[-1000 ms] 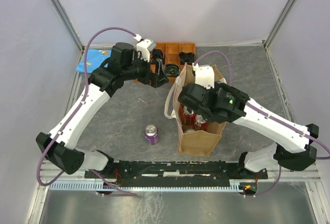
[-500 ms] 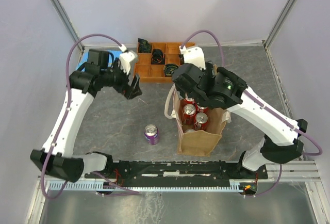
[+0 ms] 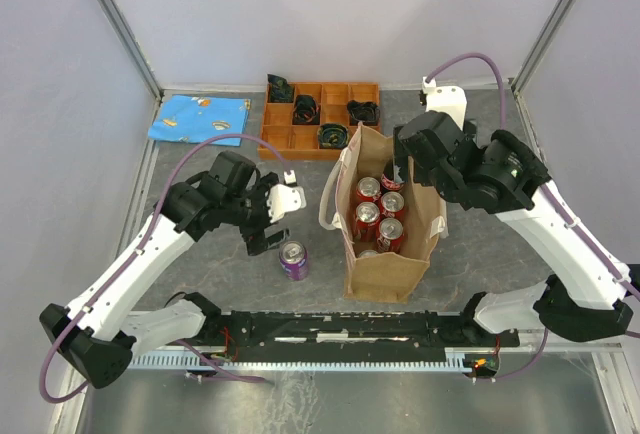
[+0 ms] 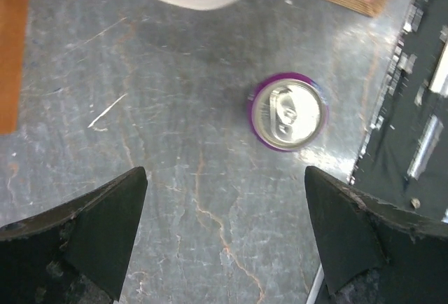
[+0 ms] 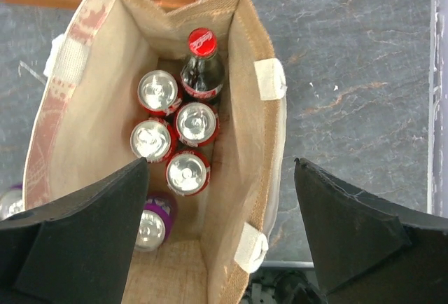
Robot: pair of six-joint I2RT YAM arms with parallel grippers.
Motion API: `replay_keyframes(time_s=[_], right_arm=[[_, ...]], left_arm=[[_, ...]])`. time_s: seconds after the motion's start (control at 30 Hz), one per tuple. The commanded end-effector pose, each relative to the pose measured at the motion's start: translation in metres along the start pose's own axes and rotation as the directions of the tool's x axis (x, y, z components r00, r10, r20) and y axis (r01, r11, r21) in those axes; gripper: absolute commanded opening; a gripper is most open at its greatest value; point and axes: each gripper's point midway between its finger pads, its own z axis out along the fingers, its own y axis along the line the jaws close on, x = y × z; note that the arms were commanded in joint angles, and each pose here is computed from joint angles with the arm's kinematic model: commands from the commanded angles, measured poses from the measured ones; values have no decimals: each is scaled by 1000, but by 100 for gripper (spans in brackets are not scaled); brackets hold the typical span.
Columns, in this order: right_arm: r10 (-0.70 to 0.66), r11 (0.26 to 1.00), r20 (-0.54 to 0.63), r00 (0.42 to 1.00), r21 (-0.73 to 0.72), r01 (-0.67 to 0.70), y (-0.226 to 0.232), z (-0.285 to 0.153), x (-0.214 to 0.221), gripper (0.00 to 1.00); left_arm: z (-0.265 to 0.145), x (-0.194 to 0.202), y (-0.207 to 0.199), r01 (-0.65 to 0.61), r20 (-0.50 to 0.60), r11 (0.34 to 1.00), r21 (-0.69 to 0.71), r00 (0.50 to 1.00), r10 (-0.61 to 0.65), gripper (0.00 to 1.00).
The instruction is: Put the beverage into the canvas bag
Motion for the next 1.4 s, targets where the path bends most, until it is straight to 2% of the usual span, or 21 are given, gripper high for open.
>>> replay_keyframes(time_s=[0.0,0.03,0.1,0.2,0.27,0.4,0.47,0.57,0.7,0.83,1.37], right_arm=[[-69,993,-15,998,-96,67,30,3,-14,91],[-93,987,-19,995,-131,90,42,6,-18,90],[-147,969,-26,989,-207,138,76,16,-28,89],[-266,915,-5,964,-318,250,127,24,-29,88],[-356,860,21,934,-383,337,164,26,-23,89],[-513,703,73,855,-535,468,236,10,14,89],[-569,651,65,820,-573,497,257,6,38,88],[-644,597,23,764,-609,522,275,1,84,88],[-685,592,-58,727,-625,508,282,12,134,89],[-699,597,-113,706,-636,489,284,23,163,92],[-728,614,-224,649,-634,470,288,58,224,95]], left_arm=[[-4,-18,53,178,93,965,-193,982,-163,99],[-5,-13,62,251,106,946,-205,967,-233,99],[-12,1,84,424,141,880,-214,905,-402,99],[-26,41,127,647,194,715,-264,762,-618,100],[-36,70,151,751,237,593,-289,657,-716,100],[-51,110,177,874,305,400,-277,475,-826,99],[-55,119,184,905,335,333,-266,411,-848,99],[-59,130,188,929,370,265,-258,348,-861,99],[-57,137,187,943,384,226,-242,307,-871,99],[-56,133,184,946,385,238,-219,307,-870,99],[-52,128,176,949,376,255,-182,307,-874,99]])
